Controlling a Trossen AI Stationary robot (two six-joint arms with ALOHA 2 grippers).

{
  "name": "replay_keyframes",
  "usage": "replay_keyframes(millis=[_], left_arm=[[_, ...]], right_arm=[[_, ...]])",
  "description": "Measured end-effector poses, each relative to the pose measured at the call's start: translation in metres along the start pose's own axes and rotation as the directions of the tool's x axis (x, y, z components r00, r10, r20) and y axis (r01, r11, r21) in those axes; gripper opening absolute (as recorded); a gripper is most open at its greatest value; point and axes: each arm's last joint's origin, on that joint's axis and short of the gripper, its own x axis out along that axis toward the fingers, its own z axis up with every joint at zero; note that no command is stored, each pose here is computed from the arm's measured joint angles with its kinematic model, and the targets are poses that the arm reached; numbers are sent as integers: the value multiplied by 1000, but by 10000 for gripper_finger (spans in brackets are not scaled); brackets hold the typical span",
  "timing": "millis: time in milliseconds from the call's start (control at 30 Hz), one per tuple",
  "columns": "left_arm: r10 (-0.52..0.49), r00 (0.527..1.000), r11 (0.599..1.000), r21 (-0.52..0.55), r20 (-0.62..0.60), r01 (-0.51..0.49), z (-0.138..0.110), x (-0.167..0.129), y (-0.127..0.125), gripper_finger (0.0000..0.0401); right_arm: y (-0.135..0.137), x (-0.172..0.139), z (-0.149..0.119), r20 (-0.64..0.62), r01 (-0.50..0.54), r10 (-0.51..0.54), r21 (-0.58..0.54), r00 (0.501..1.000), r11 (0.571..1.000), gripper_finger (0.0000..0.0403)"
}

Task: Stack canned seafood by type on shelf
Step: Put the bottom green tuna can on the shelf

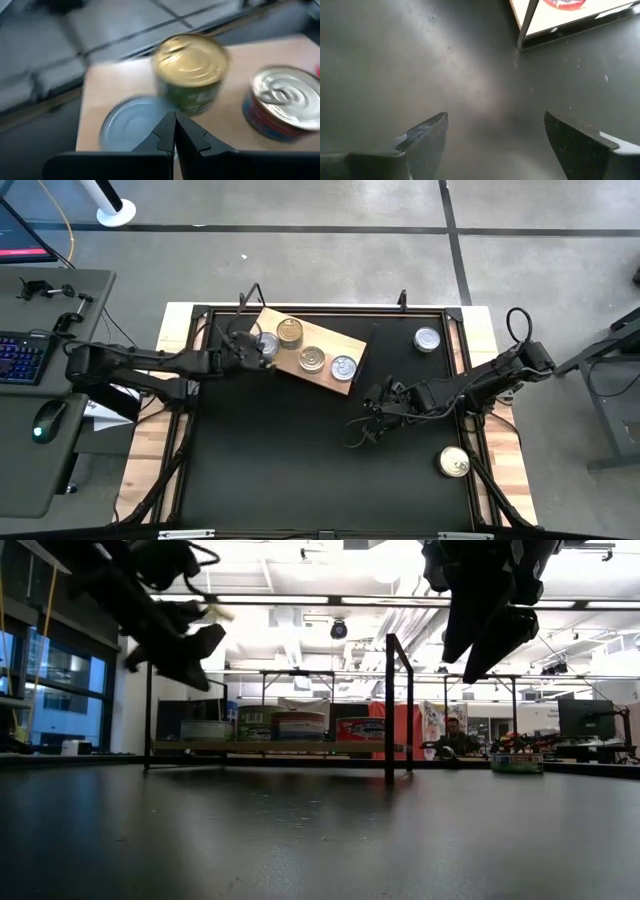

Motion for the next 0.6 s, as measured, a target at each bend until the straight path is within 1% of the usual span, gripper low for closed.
replay_keyframes(millis=[67,167,233,300,433,600], left_arm=[[42,999,992,-117,-23,-45,-8,-6,0,0],[105,994,964,-242,-41,-112,-24,-14,-3,0],[120,993,942,-314,-22,-121,-31,-17,-9,0],[119,993,930,-351,8,-108,-37,-17,-18,0],[130,991,930,-350,39,-108,-47,-9,-31,0],[194,981,934,-308,7,-182,-60,10,-34,0]], right_arm=[[0,0,0,14,9,-9,0,1000,1000,320],[-1,0,1,27,19,-19,0,999,1000,320],[-1,0,1,36,27,-27,0,999,1000,320],[-1,0,1,42,31,-31,0,999,1000,320],[-1,0,2,60,44,-44,-1,997,999,320],[-1,0,2,65,43,-43,5,997,999,320]])
